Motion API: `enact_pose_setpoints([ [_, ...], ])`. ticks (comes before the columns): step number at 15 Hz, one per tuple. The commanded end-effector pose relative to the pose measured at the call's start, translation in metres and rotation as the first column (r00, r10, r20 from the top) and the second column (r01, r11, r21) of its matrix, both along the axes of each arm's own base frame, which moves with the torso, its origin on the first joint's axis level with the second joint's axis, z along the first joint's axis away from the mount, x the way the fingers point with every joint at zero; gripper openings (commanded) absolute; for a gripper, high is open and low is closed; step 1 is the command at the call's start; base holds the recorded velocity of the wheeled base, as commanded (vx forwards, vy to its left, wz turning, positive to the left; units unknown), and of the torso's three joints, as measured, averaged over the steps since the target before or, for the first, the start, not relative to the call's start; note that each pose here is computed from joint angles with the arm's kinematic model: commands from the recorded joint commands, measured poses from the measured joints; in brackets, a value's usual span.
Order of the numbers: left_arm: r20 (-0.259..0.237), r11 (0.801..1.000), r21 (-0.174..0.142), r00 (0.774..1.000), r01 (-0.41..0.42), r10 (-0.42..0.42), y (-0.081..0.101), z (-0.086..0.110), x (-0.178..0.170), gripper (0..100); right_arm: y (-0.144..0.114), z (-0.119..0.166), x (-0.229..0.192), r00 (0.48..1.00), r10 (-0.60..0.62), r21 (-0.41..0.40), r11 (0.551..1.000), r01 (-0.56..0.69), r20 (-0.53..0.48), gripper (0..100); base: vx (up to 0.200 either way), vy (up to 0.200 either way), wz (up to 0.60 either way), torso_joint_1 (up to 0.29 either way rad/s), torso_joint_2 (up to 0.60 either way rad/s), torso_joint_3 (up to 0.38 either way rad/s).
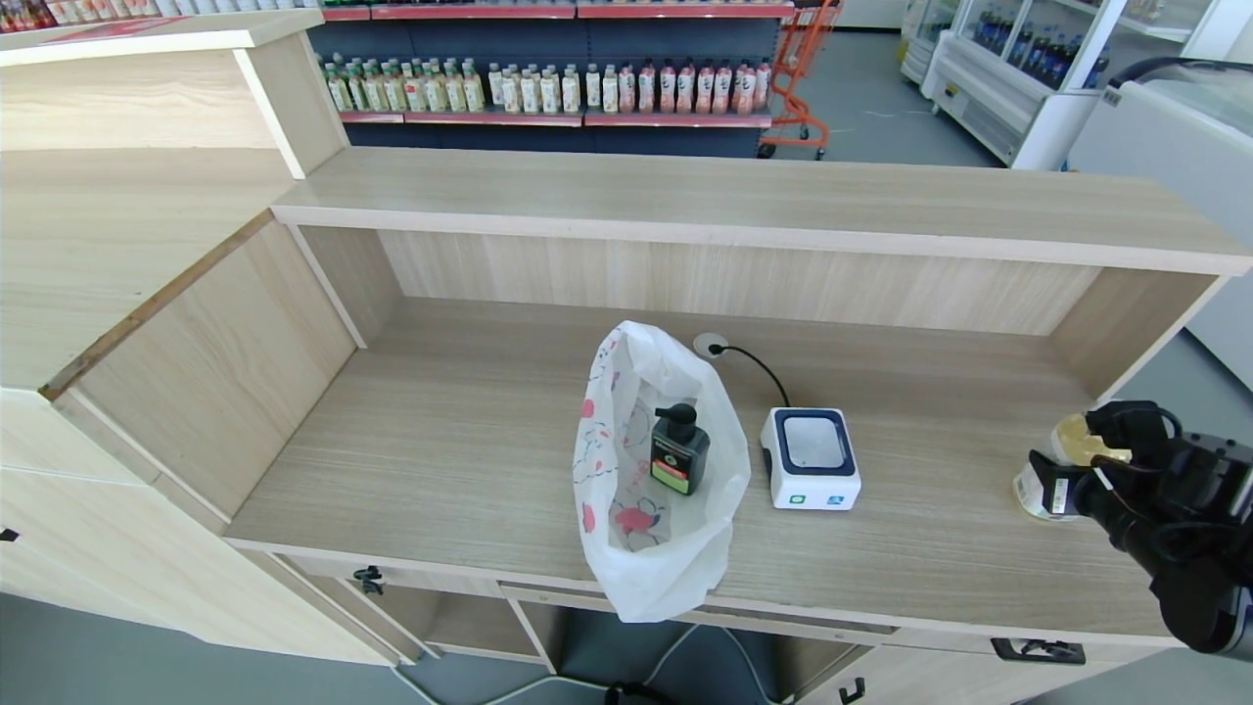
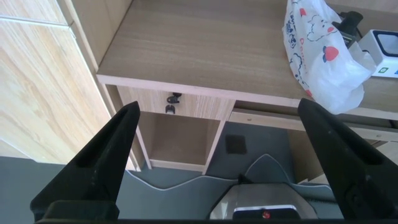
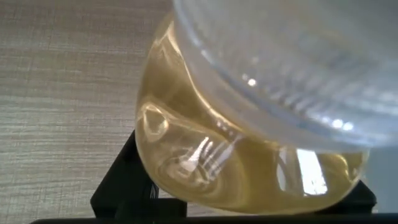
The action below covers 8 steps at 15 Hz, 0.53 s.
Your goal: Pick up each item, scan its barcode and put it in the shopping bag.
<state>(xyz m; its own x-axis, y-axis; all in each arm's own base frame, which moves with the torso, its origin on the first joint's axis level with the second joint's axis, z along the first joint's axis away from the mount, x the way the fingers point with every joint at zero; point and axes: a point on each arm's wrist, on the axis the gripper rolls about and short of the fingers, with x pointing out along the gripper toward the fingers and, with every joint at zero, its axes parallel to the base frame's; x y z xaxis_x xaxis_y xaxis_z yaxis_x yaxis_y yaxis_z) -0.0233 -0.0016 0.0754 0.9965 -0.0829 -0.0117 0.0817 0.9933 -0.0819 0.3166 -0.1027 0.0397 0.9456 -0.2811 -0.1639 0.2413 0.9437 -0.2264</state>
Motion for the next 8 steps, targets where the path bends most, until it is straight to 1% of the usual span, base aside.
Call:
enact_pose_setpoints([
  [1, 0.001, 1.000, -0.002, 1.000, 0.000, 0.000, 0.000, 0.000, 0.000, 100, -0.006, -0.005, -0.001, 1.000, -0.016, -0.003, 1.000, 0.016, -0.011, 0, 0.000, 0.000, 0.00, 0.000, 0.00, 0.000],
  [4, 0.001, 1.000, -0.002, 1.000, 0.000, 0.000, 0.000, 0.000, 0.000, 100, -0.012, -0.007, -0.003, 0.999, -0.036, -0.008, 0.999, 0.035, -0.010, 0, 0.000, 0.000, 0.00, 0.000, 0.00, 0.000],
  [5, 0.001, 1.000, 0.000, 1.000, 0.000, 0.000, 0.000, 0.000, 0.000, 100, -0.013, -0.002, -0.003, 0.999, -0.037, -0.010, 0.999, 0.037, 0.001, 0, 0.000, 0.000, 0.00, 0.000, 0.00, 0.000],
  [6, 0.001, 1.000, 0.000, 1.000, 0.000, 0.000, 0.000, 0.000, 0.000, 100, -0.013, 0.010, -0.005, 0.999, -0.037, -0.020, 0.999, 0.038, 0.036, 0, 0.000, 0.000, 0.00, 0.000, 0.00, 0.000],
  [7, 0.001, 1.000, 0.000, 1.000, 0.000, 0.000, 0.000, 0.000, 0.000, 100, -0.009, 0.035, -0.008, 0.995, -0.025, -0.034, 0.999, 0.028, 0.101, 0, 0.000, 0.000, 0.00, 0.000, 0.00, 0.000],
  [8, 0.001, 1.000, -0.002, 1.000, 0.000, 0.000, 0.000, 0.000, 0.000, 100, -0.002, 0.061, -0.016, 0.990, 0.000, -0.030, 1.000, 0.004, 0.143, 0, 0.000, 0.000, 0.00, 0.000, 0.00, 0.000],
])
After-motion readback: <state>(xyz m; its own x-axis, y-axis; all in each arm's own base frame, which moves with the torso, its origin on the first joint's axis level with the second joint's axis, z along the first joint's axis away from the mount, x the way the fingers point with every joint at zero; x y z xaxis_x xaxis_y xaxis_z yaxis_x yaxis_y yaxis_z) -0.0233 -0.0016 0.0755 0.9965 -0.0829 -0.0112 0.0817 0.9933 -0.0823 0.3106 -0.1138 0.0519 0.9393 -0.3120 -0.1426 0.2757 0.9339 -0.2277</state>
